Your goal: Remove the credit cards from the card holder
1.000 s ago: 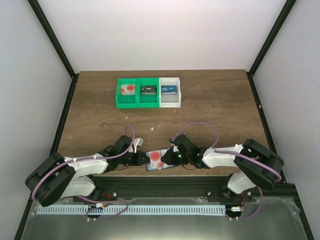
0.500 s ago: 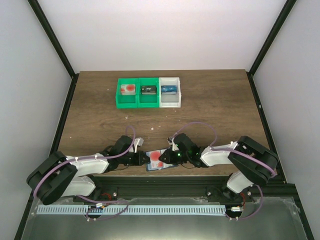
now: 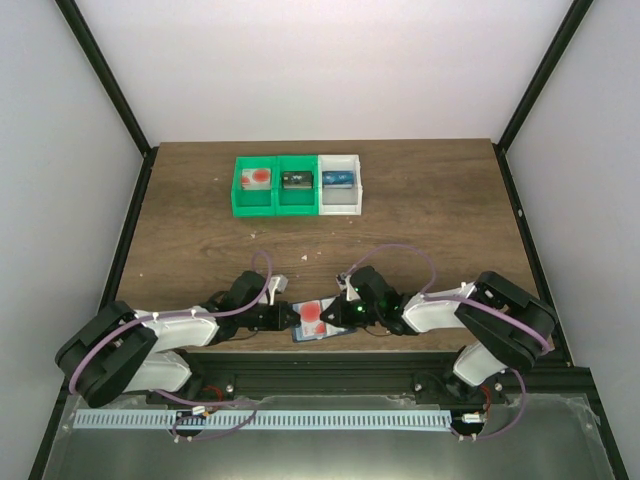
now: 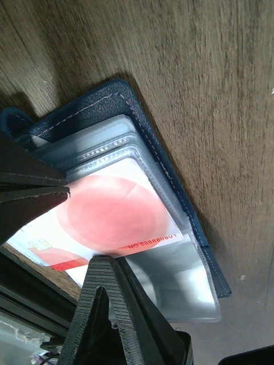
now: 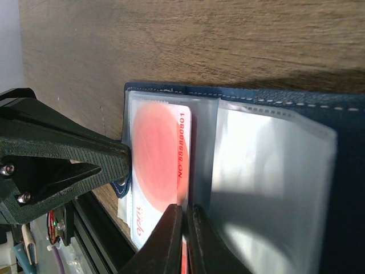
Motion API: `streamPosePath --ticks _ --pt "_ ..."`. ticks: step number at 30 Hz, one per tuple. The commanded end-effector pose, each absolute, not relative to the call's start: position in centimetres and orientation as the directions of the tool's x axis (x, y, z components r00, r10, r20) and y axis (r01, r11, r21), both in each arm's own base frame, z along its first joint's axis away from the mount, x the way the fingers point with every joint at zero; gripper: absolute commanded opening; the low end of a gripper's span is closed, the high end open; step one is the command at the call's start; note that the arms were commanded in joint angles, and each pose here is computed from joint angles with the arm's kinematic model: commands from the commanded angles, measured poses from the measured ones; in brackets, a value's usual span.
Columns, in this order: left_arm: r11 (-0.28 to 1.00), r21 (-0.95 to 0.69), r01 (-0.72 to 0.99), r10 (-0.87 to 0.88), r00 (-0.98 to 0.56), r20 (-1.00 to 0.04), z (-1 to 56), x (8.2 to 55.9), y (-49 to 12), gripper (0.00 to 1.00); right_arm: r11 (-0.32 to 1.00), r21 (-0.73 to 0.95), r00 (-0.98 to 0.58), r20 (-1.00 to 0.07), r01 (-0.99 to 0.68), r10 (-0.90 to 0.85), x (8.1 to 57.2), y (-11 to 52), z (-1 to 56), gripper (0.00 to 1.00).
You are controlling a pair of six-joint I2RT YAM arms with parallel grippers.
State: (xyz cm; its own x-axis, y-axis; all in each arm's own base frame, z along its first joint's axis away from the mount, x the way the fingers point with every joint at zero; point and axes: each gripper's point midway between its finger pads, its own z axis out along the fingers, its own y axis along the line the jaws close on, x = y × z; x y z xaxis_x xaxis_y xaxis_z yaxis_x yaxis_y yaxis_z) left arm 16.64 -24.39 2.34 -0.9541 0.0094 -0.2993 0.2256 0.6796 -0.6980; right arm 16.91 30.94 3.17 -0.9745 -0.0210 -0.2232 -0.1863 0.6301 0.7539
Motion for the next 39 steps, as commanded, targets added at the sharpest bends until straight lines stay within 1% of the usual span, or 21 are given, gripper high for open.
streamPosePath --ticks 1,4,21,28,30,35,39 --pt "0.696 -0.685 0.214 0.023 -0.961 -0.277 1.4 16.1 -23.9 0.01 0.61 0.767 -0.973 -0.228 -0.199 -0.03 16.8 31.1 3.3 0.03" --pt "0.7 -0.682 0.214 0.025 -0.961 -0.277 1.3 16.1 -23.9 0.01 0.612 0.766 -0.973 -0.231 -0.197 -0.024 16.9 30.9 3.3 0.0" --pt "0.719 -0.663 0.209 0.022 -0.96 -0.279 0.9 16.2 -23.5 0.01 0.641 0.749 -0.965 -0.257 -0.167 0.048 16.7 27.5 3.1 0.0" --pt "0.713 -0.671 0.204 0.015 -0.961 -0.276 1.2 16.2 -23.6 0.02 0.672 0.724 -0.952 -0.291 -0.157 0.091 17.0 26.1 3.5 0.0" --pt "0.71 -0.674 0.204 0.011 -0.96 -0.278 1.4 16.3 -23.7 0.06 0.671 0.723 -0.946 -0.308 -0.165 0.1 17.0 25.8 4.0 0.01" --pt "0.693 -0.69 0.211 -0.002 -0.956 -0.294 2.5 16.6 -24.0 0.21 0.674 0.72 -0.926 -0.347 -0.164 0.146 17.2 24.7 5.4 0.0" --pt "0.655 -0.725 0.216 -0.018 -0.954 -0.3 4.2 16.8 -24.8 0.39 0.661 0.735 -0.915 -0.358 -0.152 0.188 17.3 24.1 6.8 0.0"
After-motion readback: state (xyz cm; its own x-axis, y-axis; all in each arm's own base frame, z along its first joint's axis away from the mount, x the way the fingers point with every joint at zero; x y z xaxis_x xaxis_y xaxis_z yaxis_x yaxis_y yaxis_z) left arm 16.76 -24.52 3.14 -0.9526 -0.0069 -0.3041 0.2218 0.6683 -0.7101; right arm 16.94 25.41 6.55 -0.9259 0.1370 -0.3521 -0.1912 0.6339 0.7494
